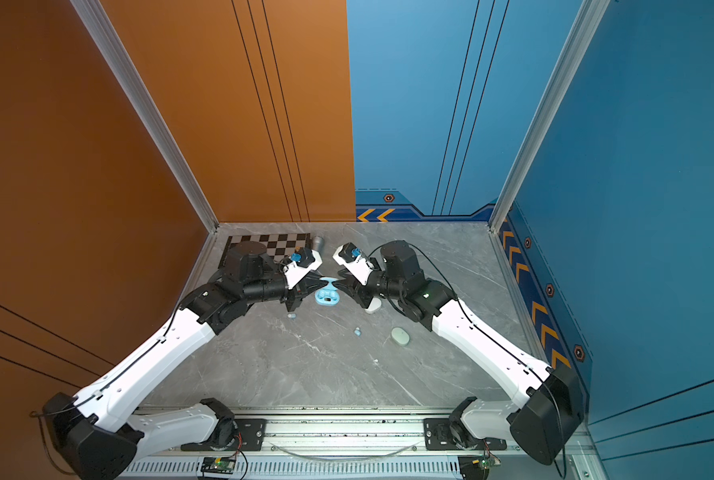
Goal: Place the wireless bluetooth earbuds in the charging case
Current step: 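Hold the open blue case with left while right releases and moves away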
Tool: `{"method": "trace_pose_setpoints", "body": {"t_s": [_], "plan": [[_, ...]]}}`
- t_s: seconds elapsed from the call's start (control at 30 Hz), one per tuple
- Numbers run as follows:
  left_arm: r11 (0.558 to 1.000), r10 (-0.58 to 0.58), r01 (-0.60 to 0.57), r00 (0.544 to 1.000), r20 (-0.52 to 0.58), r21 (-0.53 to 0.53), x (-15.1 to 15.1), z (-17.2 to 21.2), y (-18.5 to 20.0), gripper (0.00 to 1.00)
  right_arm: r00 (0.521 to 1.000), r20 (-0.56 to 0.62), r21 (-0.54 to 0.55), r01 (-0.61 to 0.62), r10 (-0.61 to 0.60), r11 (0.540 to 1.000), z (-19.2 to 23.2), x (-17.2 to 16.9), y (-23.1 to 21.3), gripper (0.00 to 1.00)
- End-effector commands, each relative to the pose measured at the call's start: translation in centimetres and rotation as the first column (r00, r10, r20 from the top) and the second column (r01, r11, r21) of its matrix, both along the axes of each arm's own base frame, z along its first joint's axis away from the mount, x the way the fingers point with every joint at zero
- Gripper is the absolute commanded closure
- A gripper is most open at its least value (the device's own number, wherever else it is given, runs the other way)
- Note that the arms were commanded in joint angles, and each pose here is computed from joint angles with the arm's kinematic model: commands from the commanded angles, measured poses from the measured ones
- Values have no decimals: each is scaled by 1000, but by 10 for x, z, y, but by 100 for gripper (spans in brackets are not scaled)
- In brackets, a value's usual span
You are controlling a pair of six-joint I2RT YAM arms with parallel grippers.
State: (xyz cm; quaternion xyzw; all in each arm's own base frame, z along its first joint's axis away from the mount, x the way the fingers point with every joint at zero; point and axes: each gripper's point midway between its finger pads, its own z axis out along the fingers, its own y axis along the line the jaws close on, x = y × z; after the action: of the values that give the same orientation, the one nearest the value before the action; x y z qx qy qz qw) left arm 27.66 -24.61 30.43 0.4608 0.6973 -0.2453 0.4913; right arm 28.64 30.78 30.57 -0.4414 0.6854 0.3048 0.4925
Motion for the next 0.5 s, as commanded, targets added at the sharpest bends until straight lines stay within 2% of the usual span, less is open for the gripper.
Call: {"method": "trace_pose_setpoints", "body": {"t_s": [0.0, 0.07, 0.13, 0.2, 0.3, 0.4, 0.47], "plan": [[987, 161, -161, 987, -21, 9, 7, -7, 36, 100, 996, -14, 172, 94, -93, 981, 35, 16, -9, 52], [966, 258, -258, 966, -17, 9, 8, -12, 62, 100, 985, -71, 224, 169, -157, 960, 36, 27, -16, 46], [941, 340, -340, 941, -10, -6, 7, -10, 85, 100, 970, -133, 213, 229, -204, 950, 23, 37, -18, 43], [917, 400, -400, 917, -2, -3, 1, -9, 105, 100, 954, -192, 143, 258, -229, 955, 0, 44, -15, 41], [895, 445, -445, 895, 14, -8, -12, -4, 122, 100, 883, -343, 5, 342, -319, 940, -39, 59, -8, 47], [879, 476, -476, 879, 34, -17, -27, 1, 134, 100, 824, -451, -156, 305, -342, 940, -81, 56, 14, 49], [863, 506, -505, 861, 53, -26, -36, 4, 142, 100, 786, -477, -293, 278, -392, 915, -113, 56, 25, 49]]}}
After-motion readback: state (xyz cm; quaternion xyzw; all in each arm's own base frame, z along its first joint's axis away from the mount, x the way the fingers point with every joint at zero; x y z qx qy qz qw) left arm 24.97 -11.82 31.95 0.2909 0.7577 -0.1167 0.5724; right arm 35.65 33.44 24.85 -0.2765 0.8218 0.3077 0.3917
